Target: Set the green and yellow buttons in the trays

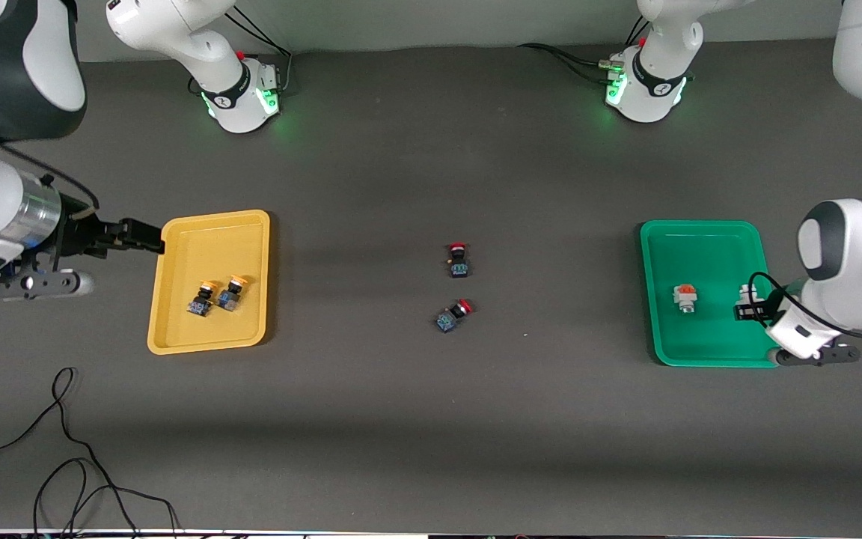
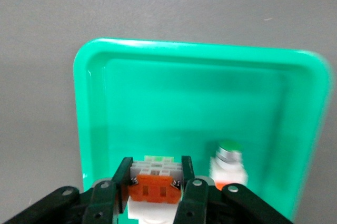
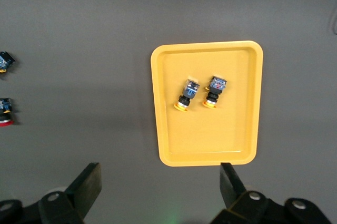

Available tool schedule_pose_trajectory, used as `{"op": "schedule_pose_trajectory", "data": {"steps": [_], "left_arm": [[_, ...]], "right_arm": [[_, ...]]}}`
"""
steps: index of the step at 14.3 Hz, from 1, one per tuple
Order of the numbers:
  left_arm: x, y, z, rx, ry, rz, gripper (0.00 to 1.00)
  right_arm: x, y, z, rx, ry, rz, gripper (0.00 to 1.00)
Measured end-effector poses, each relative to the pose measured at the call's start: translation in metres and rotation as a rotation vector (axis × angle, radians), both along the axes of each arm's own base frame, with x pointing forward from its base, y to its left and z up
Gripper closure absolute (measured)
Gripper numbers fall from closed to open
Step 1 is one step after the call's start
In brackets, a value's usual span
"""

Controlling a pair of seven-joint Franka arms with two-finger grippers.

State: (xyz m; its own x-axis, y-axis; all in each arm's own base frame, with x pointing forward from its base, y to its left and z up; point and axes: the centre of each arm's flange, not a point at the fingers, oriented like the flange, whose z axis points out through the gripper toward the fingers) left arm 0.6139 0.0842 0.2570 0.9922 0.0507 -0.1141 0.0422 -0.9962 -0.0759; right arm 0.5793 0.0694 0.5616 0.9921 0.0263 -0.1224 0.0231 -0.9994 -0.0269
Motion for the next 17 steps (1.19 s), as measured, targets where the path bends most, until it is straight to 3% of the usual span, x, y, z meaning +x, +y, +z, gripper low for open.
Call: {"op": "schedule_pose_trajectory", "data": {"steps": [3, 5, 10, 14, 17], "left_arm": [[-0.037, 0.023, -0.049, -0.013, -0.033, -0.014, 0.59], [-0.042, 0.023, -0.054, -0.015, -0.03, -0.019, 0.54], [-0.029, 0.022, -0.031, -0.006, -0.037, -0.024, 0.01], [0.001, 0.028, 0.08, 0.028, 0.064, -0.021, 0.0], [0.0, 0.006, 0.178, 0.024, 0.059, -0.03, 0.0]], "right_arm": [[-0.032, 0.001, -0.002, 0.027, -0.066, 0.009, 0.0], [-0.046, 0.001, 0.002, 0.029, -0.088, 0.012, 0.0], [-0.048, -0.043, 0.03, 0.03, -0.141, -0.067, 0.0], [-0.048, -0.066, 0.041, 0.032, -0.155, -0.106, 0.0], [-0.047, -0.062, 0.038, 0.031, -0.143, -0.1, 0.0]]}}
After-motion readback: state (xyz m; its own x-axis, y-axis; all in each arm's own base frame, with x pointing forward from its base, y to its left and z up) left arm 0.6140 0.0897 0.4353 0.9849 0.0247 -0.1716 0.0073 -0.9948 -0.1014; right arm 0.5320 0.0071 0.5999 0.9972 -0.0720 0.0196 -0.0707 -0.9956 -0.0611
